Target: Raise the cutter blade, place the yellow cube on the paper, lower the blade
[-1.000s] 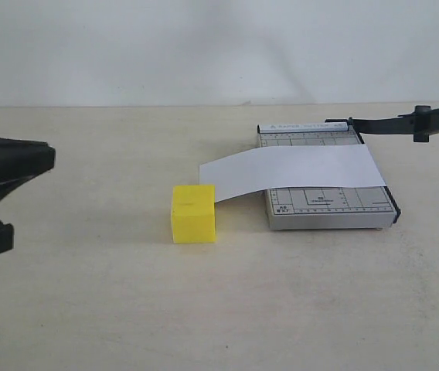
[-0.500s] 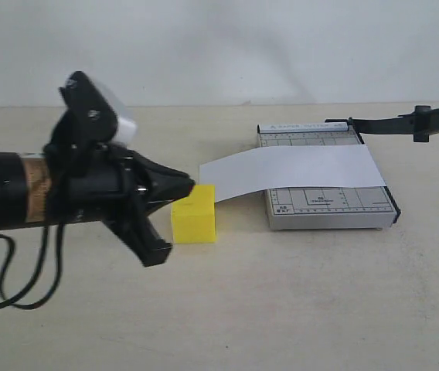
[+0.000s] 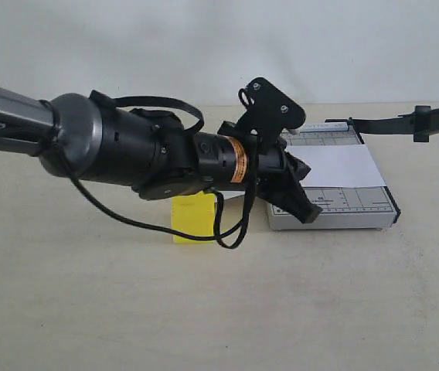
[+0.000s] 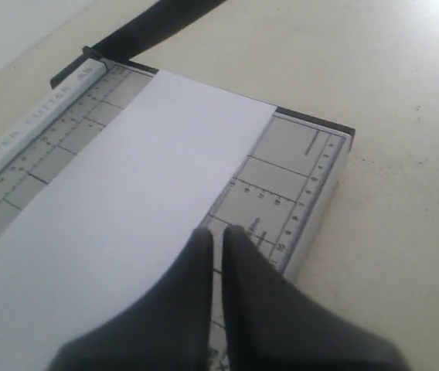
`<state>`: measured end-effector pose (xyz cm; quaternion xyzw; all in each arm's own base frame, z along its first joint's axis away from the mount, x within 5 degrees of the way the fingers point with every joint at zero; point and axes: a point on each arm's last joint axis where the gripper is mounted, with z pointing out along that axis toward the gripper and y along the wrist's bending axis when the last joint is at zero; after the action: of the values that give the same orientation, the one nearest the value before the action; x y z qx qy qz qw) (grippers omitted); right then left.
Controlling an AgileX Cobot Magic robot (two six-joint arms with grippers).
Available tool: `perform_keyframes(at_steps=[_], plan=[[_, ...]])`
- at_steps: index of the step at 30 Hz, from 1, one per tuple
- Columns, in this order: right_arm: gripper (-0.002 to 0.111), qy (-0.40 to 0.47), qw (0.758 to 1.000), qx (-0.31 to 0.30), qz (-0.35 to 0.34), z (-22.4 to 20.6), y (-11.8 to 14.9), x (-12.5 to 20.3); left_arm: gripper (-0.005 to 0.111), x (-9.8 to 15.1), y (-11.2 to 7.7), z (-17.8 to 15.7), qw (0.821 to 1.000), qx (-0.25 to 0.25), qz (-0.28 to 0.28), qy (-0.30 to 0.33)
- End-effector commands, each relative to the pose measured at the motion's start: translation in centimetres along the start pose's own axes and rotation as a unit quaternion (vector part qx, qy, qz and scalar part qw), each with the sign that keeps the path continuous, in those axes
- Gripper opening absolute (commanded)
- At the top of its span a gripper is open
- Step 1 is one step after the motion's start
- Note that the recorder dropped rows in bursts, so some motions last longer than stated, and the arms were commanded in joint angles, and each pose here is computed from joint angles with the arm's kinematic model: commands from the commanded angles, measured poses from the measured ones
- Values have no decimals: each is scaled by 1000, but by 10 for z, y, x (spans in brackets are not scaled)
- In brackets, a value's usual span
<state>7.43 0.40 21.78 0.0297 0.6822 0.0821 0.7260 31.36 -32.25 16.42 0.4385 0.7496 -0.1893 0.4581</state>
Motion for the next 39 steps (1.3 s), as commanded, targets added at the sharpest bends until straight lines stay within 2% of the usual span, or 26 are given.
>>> perform_keyframes(at_steps=[1,6,15,24,39], plan=[[0,-2,1000,0,-4,-1,0,1,5,-13,4,11,1000,-11,28,-9],[0,-2,1000,0,-5,-1,0,1,5,-10,13,29,997,-42,51,37],[0,-2,1000,0,-4,-1,0,1,5,-1,19,43,994,-62,43,76],[0,-2,1000,0,-4,-1,0,1,5,-7,14,46,998,-39,44,29],[0,-1,1000,1,-2,-1,0,1,5,-10,11,63,998,-27,48,-2]])
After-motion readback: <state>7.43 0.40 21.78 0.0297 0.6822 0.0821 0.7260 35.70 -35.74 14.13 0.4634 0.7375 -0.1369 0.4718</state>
